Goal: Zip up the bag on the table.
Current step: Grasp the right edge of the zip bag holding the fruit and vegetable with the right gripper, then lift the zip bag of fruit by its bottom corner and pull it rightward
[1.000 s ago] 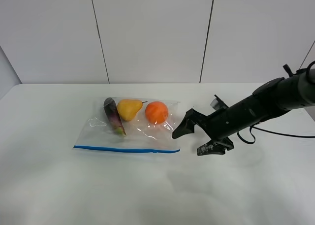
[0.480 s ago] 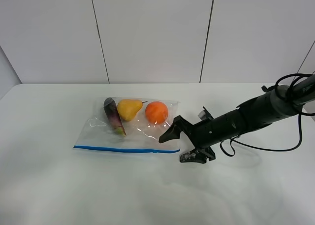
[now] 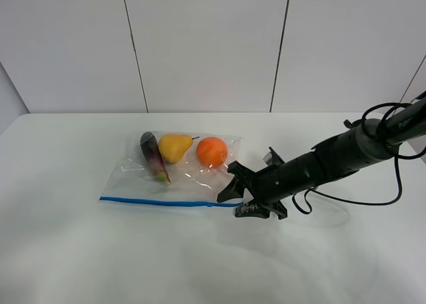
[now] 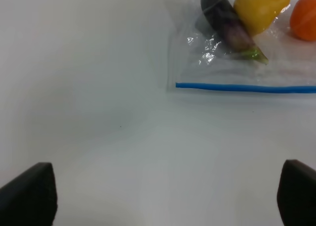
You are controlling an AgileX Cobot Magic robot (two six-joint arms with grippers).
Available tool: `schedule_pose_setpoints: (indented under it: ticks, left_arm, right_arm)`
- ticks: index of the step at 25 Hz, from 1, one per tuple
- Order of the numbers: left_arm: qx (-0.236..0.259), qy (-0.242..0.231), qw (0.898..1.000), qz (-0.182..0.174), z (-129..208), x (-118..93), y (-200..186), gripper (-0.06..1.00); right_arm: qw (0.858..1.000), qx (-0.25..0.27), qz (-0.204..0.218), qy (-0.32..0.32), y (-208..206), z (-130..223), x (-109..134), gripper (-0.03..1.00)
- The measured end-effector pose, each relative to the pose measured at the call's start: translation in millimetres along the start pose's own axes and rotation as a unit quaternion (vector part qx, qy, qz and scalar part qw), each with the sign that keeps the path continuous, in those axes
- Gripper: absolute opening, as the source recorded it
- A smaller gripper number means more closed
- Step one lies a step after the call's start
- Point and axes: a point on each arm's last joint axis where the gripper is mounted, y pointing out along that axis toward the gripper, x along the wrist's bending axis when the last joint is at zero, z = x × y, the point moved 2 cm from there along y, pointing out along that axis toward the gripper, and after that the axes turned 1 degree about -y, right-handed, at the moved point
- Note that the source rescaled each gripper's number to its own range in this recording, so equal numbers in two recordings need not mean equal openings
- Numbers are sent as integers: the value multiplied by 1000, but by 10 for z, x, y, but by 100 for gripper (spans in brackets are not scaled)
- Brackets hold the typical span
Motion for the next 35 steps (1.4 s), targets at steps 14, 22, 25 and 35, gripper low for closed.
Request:
schedule_pose_setpoints:
  ticks: [14, 22, 25, 35]
  left_arm:
    - [0, 0, 1000, 0, 0, 0, 0, 100]
    - [0, 0, 1000, 0, 0, 0, 0, 100]
    - [0, 0, 1000, 0, 0, 0, 0, 100]
    - [0, 0, 1000, 0, 0, 0, 0, 100]
  right_arm:
    - [999, -27, 25, -4, -3, -60, -55, 40]
    - [999, -30, 18, -19, -1, -66, -37, 34]
    - [999, -30, 18, -19, -1, -66, -36, 22]
    - [999, -30, 18, -19, -1, -65, -36, 4]
